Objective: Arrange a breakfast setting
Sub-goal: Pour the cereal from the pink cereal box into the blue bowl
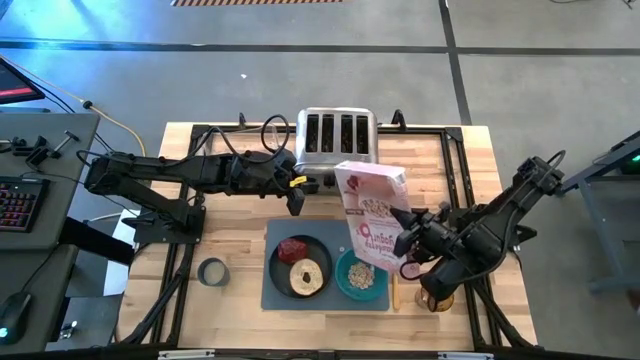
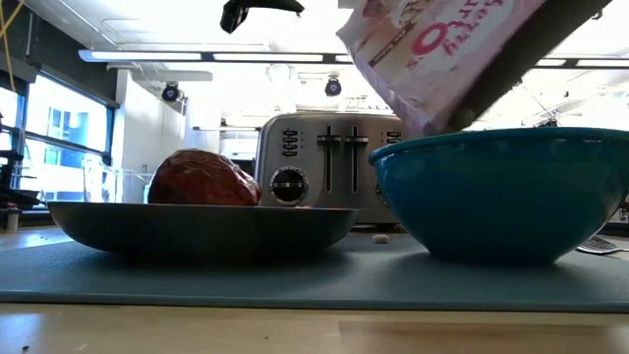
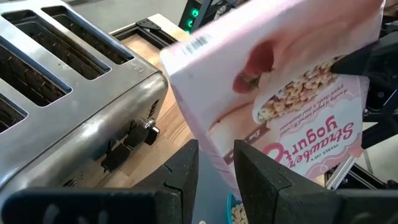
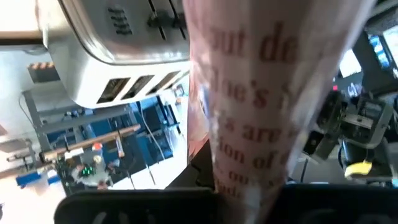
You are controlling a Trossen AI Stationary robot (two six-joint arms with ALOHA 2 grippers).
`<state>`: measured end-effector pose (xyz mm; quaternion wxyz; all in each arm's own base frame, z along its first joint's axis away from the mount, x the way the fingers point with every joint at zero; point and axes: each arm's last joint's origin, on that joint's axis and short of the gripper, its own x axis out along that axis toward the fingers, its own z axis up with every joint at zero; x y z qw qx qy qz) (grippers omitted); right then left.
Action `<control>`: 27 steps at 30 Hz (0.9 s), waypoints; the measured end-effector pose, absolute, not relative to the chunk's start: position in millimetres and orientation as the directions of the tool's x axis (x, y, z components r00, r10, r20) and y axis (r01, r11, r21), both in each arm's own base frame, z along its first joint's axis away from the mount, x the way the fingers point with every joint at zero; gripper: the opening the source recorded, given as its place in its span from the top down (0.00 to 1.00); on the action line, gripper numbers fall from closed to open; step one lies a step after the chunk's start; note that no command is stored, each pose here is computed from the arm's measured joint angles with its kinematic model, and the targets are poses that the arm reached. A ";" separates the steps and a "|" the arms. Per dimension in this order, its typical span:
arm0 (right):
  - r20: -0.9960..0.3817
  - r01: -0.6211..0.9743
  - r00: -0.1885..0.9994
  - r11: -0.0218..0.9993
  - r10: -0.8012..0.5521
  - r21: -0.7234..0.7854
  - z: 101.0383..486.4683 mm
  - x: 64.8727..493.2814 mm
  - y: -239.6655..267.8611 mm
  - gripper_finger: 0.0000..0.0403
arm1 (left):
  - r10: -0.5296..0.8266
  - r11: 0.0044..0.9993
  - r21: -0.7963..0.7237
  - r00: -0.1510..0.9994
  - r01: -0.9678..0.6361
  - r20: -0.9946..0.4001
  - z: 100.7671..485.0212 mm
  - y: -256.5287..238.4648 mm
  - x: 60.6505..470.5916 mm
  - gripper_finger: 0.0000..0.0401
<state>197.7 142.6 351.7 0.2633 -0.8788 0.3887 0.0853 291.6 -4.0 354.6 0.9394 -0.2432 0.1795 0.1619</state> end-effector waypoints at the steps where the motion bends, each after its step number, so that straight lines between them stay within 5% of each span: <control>1: -0.350 -0.727 0.684 -0.557 -0.640 -0.401 351.8 197.8 142.4 1.00 | 0.217 0.829 -0.399 0.883 -0.391 -0.416 354.7 -4.1 291.7 0.78; 27: -0.398 -0.726 0.687 -0.577 -0.608 -0.374 348.0 201.2 148.4 1.00 | 0.217 0.829 -0.400 0.884 -0.391 -0.415 354.8 -4.0 291.6 0.78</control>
